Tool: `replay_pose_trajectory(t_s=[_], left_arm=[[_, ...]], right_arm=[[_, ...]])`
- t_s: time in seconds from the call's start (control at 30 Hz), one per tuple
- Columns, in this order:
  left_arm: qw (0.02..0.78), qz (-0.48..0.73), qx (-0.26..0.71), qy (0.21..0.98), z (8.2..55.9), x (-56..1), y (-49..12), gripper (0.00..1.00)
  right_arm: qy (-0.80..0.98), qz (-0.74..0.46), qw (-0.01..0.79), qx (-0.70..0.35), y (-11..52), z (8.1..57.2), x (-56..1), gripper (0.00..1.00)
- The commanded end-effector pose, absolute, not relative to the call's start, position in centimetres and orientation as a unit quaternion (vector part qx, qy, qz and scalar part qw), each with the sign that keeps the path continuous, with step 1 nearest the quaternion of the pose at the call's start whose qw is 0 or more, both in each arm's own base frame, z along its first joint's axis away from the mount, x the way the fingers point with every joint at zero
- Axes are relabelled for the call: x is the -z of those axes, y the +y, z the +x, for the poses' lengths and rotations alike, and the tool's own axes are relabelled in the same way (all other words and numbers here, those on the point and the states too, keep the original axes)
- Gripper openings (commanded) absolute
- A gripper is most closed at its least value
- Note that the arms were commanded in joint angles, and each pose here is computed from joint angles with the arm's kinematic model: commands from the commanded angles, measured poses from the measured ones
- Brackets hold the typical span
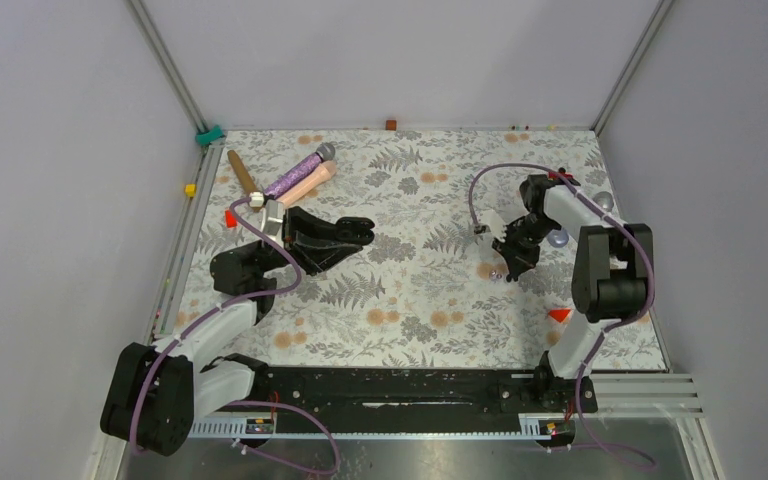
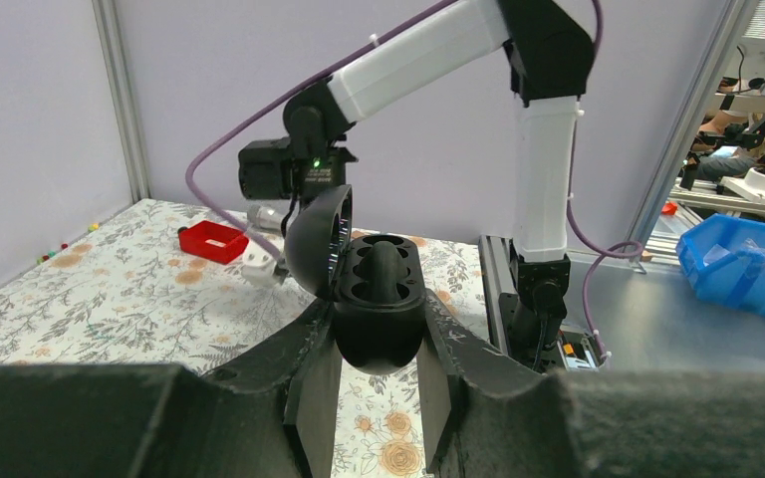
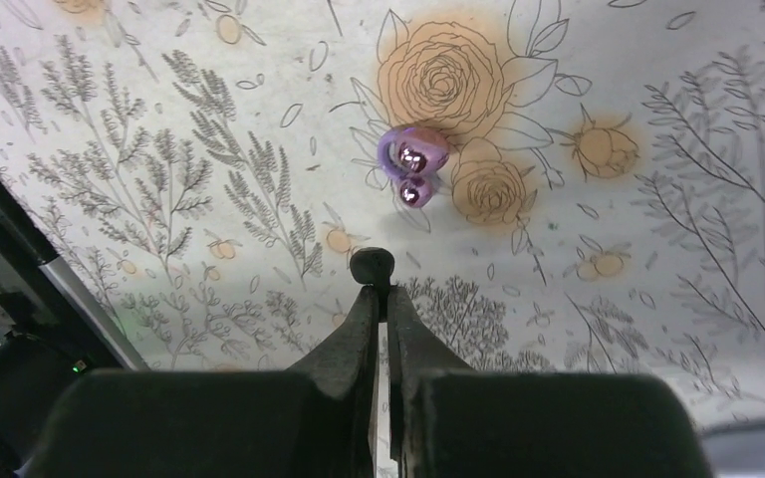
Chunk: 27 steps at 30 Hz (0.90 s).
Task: Insert the wireless bluetooth earbuds into the charging case
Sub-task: Pick up the earbud from the center of the board, then place the earbud in the charging case.
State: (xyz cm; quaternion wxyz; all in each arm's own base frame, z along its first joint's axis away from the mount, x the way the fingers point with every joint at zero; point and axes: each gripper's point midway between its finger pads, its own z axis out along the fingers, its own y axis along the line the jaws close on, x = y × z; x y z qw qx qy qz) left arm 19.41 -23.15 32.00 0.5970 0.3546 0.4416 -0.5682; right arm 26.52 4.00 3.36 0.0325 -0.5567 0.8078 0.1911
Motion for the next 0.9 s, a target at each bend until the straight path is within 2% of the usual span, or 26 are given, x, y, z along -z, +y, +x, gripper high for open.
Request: replay_pose_trajectory(t_s=[0.0, 0.17, 0.37, 0.63, 0.73, 0.87], left_arm=[[0.616, 0.362, 0.564, 0.415, 19.1, -33.5, -23.1, 0.0], [0.62, 0.355, 0.564, 0.415, 19.3, -33.7, -23.0, 0.0], [0.622, 0.35, 0.566, 0.413, 19.4, -34.1, -23.0, 0.0], [0.62, 0.346, 0.567, 0.418, 19.6, -33.9, -23.1, 0.0], [0.618, 0.347, 0.567, 0.42, 19.8, -33.6, -23.1, 0.0], [0.616, 0.354, 0.564, 0.42, 19.7, -33.4, -23.2, 0.0]], right_arm=[[0.798, -0.564, 0.098, -0.19, 5.3, 26.2, -7.8, 0.0], [0.799, -0.534, 0.206, -0.182, 7.0, 27.0, -13.3, 0.0], [0.772, -0.468, 0.369, -0.22, 10.9, 27.8, -23.4, 0.0], [0.668, -0.429, 0.53, -0.297, 17.5, 25.2, -34.6, 0.0], [0.62, -0.417, 0.572, -0.34, 20.0, 23.8, -38.0, 0.0], [0.611, -0.412, 0.543, -0.403, 22.9, 22.6, -40.5, 0.0]])
